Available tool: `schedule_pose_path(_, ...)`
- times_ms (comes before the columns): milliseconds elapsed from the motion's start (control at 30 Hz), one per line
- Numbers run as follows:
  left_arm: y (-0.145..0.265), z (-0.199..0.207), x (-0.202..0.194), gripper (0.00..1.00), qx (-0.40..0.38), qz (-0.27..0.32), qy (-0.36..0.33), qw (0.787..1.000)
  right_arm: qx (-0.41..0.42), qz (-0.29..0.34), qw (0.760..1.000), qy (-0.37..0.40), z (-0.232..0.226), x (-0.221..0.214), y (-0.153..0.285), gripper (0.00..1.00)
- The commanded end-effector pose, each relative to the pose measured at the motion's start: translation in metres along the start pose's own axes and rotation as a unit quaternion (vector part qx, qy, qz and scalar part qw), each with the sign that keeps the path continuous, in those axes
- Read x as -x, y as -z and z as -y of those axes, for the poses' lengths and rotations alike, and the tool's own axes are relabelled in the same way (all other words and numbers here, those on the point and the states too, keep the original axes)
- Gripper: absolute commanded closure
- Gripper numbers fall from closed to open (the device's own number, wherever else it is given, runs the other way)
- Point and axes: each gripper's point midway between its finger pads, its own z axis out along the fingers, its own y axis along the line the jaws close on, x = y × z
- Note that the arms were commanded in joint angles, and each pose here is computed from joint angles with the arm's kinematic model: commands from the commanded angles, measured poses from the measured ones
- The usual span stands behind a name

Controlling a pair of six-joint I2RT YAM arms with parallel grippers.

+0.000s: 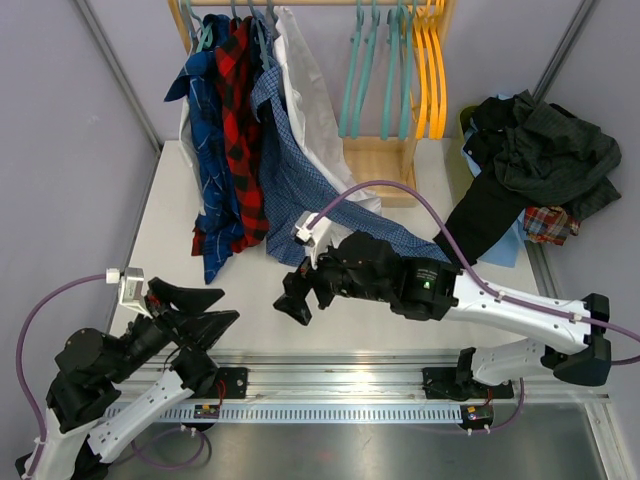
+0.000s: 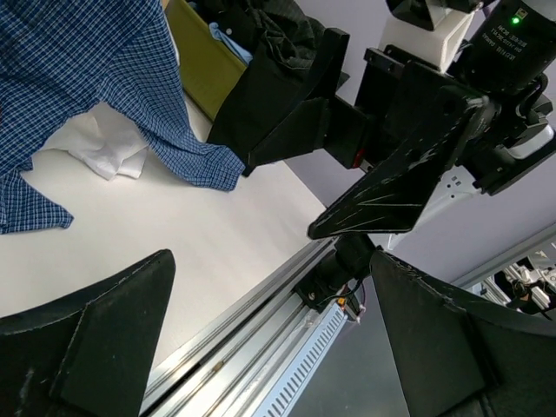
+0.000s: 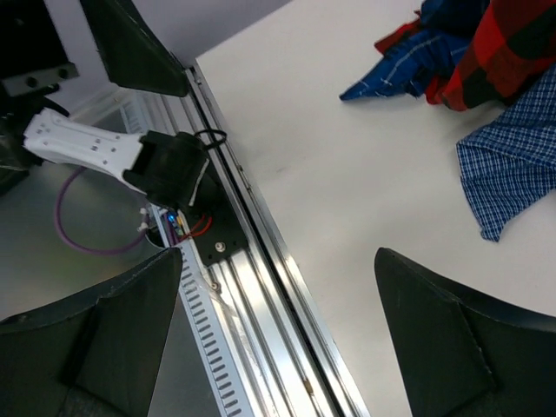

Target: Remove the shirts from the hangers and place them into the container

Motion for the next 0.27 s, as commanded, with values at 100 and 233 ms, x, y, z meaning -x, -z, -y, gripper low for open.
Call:
schedule_pose_path(100,0.0118,0.0253,0.0212,0.01,-0.062,0.044,-0.027,0.997,0.033,0.074,0.997,-0.015,-0.0215,0.0311,0.0163,0.01)
schedule_pose_path(233,0.0094,0.0253,0.019,0.01,-0.063,0.038,-0.03,0.997,0.034,0.084,0.996,-0.022,-0.0219,0.0341,0.0242,0.01)
